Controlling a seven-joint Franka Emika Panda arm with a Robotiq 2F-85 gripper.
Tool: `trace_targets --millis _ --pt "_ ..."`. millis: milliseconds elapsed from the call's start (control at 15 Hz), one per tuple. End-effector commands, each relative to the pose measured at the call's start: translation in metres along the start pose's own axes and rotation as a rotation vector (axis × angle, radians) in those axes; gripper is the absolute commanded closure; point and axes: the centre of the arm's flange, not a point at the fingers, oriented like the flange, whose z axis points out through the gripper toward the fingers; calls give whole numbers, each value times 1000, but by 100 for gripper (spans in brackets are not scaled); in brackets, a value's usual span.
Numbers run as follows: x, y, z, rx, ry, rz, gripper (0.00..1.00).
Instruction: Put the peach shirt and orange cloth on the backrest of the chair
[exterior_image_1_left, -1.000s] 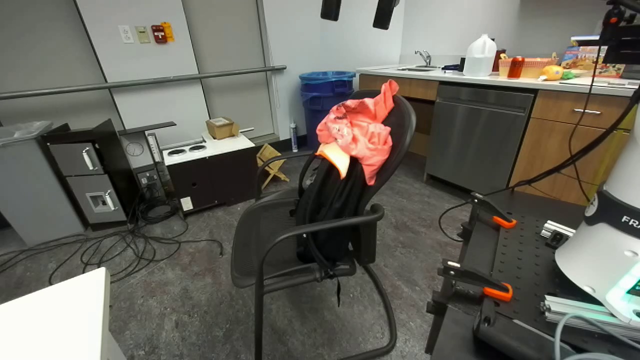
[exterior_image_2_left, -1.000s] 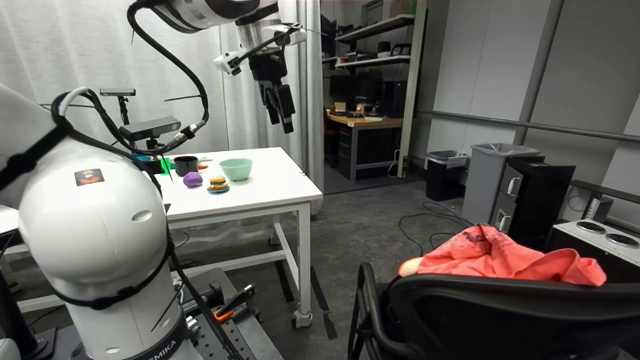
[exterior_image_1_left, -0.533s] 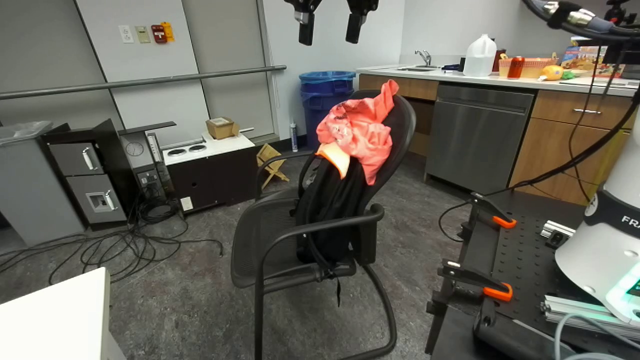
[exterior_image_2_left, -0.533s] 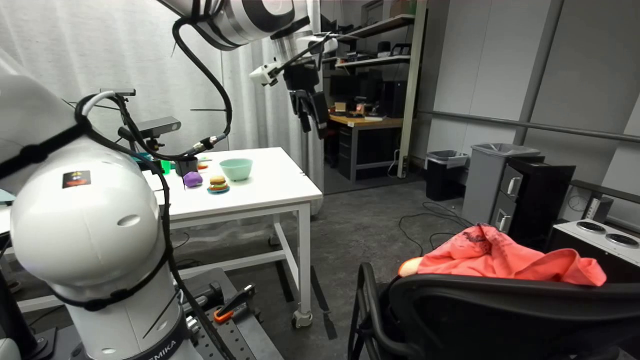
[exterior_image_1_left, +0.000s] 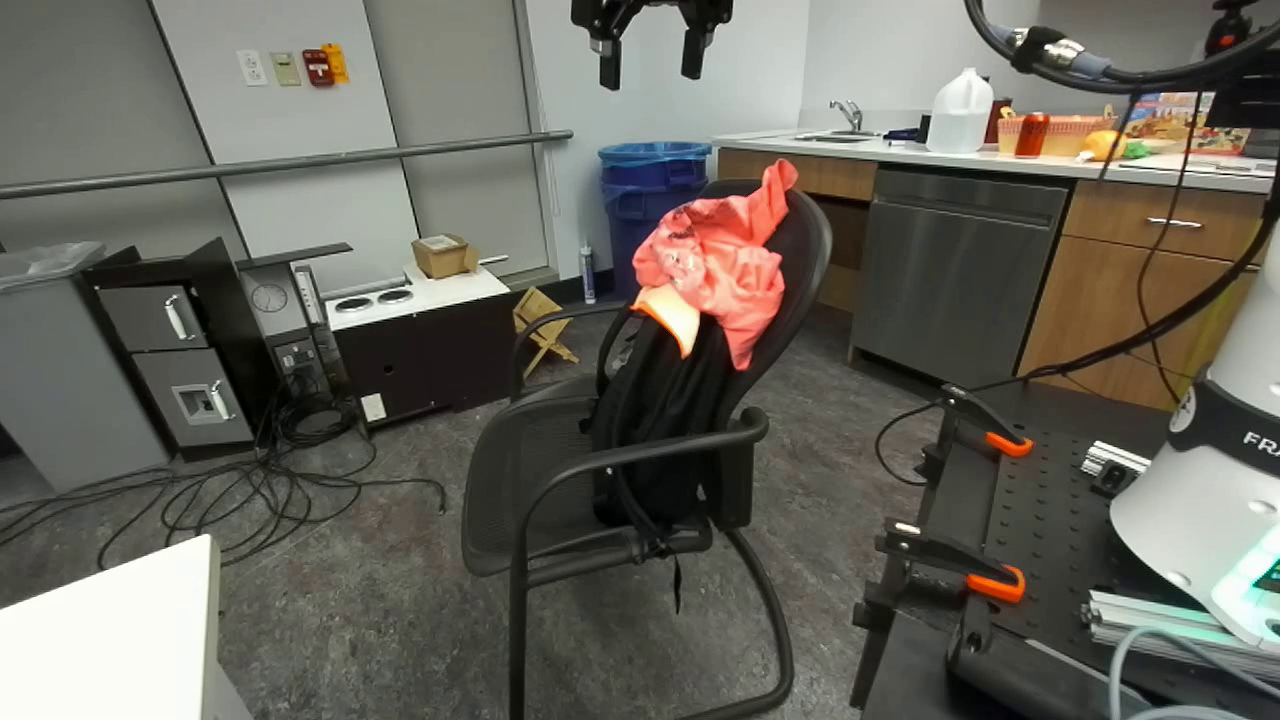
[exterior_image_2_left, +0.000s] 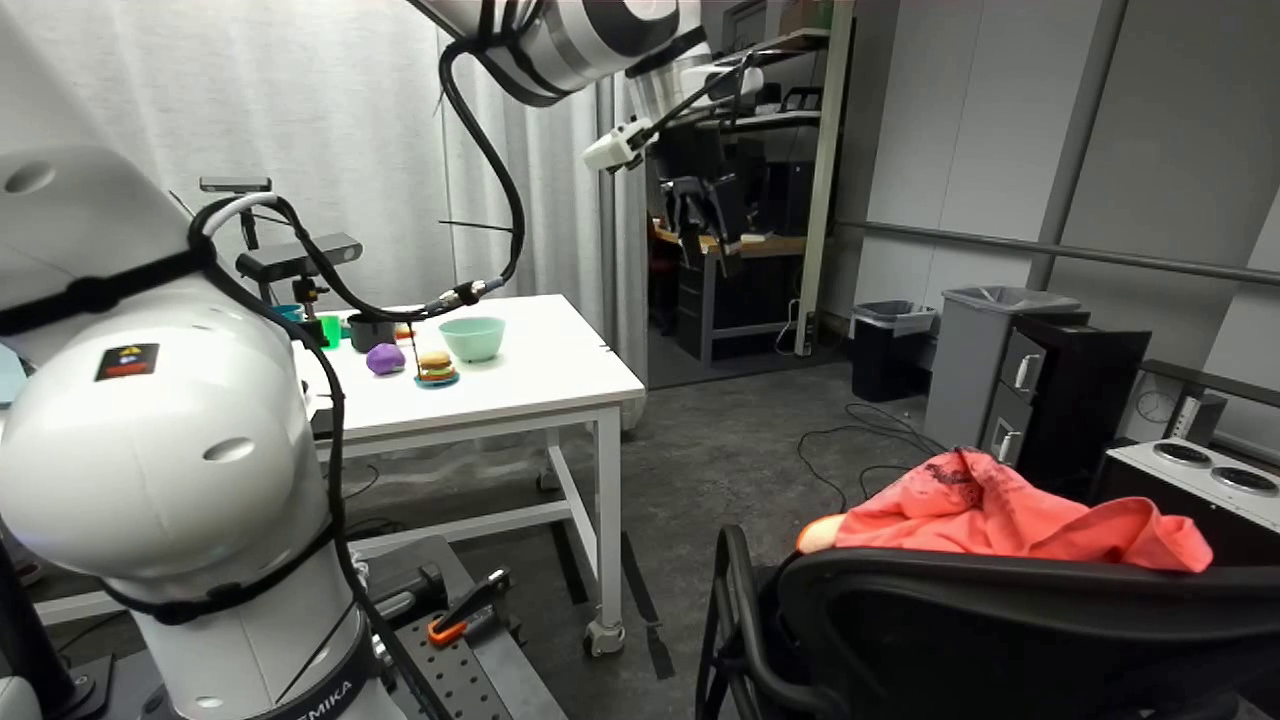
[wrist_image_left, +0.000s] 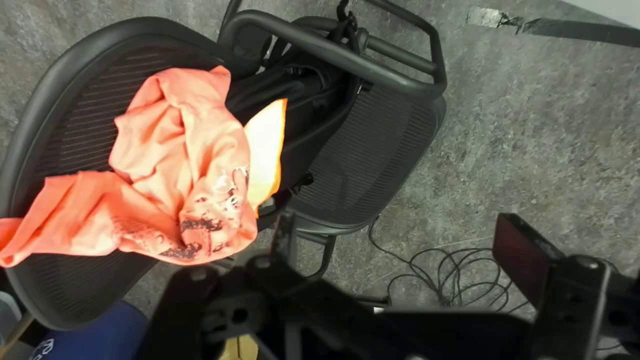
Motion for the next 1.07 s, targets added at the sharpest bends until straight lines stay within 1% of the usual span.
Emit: trace_targets --millis 0,267,533,733,1000 --pt "39 17 14 -28 23 59 0" --pt "65 44 40 -60 36 118 0" --pt "88 66 70 -73 52 167 0" --pt "101 79 94 -76 60 188 0" --pt "118 99 128 -101 61 207 0"
